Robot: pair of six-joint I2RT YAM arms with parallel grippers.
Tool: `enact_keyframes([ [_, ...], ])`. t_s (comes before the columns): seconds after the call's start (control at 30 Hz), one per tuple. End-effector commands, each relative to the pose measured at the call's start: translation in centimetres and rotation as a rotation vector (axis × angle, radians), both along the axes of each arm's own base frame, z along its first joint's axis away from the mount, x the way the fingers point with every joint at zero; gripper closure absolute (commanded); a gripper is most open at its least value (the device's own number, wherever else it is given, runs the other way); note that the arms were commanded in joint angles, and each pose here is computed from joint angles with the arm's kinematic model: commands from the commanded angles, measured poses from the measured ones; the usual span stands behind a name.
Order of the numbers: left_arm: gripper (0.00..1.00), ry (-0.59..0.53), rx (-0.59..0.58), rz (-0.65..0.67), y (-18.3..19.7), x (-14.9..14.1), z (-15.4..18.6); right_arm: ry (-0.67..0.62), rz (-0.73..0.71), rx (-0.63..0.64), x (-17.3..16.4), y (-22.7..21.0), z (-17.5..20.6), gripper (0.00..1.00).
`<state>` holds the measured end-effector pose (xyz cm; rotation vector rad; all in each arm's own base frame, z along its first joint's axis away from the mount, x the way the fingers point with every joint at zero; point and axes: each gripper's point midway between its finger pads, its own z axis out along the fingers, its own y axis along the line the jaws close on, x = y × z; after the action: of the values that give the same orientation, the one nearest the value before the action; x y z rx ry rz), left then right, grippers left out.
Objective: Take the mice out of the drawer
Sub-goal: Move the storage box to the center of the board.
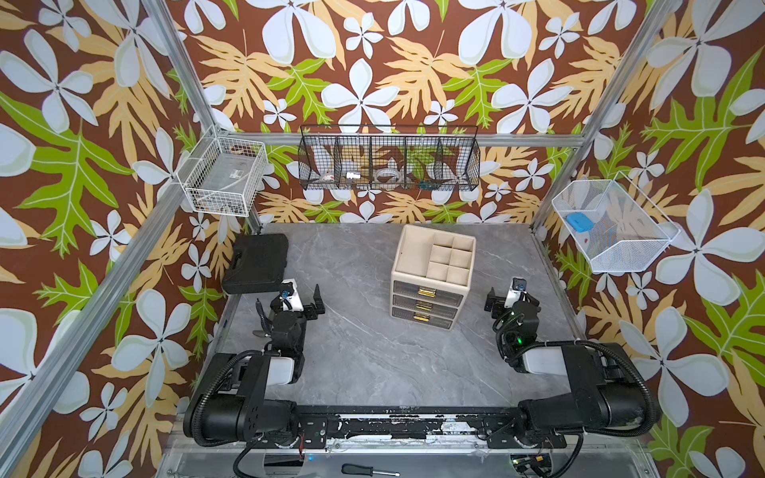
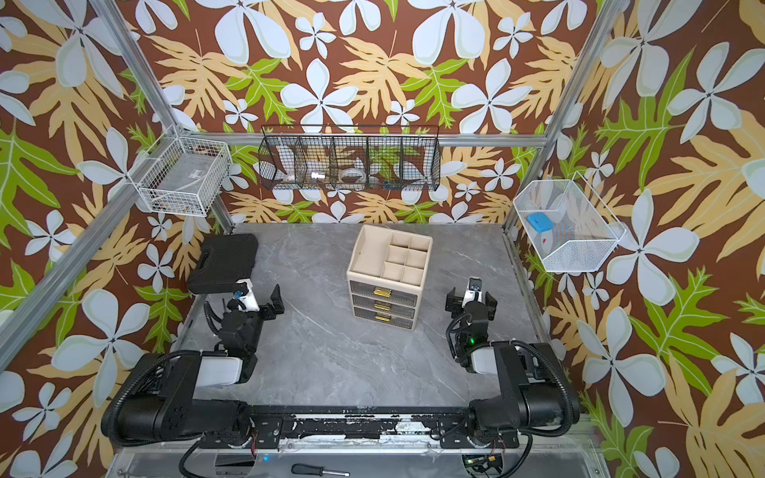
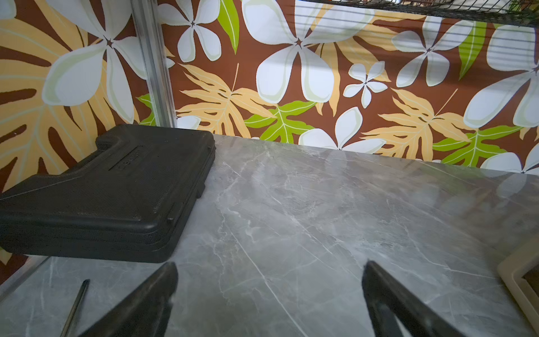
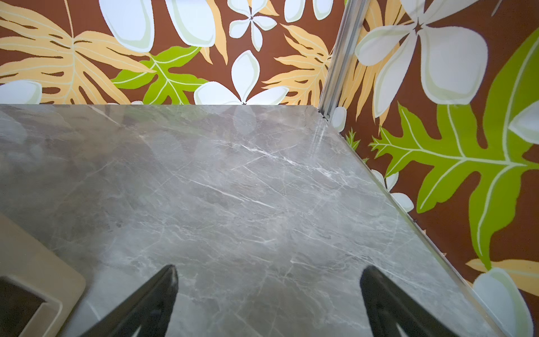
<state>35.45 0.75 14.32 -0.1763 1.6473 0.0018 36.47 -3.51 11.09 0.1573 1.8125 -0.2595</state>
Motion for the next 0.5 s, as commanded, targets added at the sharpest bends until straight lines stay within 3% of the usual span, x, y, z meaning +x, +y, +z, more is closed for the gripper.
enact_keyframes([
  [0.0,0.00,-0.022,0.006,-0.005,-0.06,0.03,0.57,-0.030,0.001,0.001,0.20,0.04,0.72,0.00],
  [0.47,0.00,-0.021,0.006,-0.008,-0.11,0.03,0.52,-0.029,0.001,0.001,0.19,0.04,0.68,0.00],
])
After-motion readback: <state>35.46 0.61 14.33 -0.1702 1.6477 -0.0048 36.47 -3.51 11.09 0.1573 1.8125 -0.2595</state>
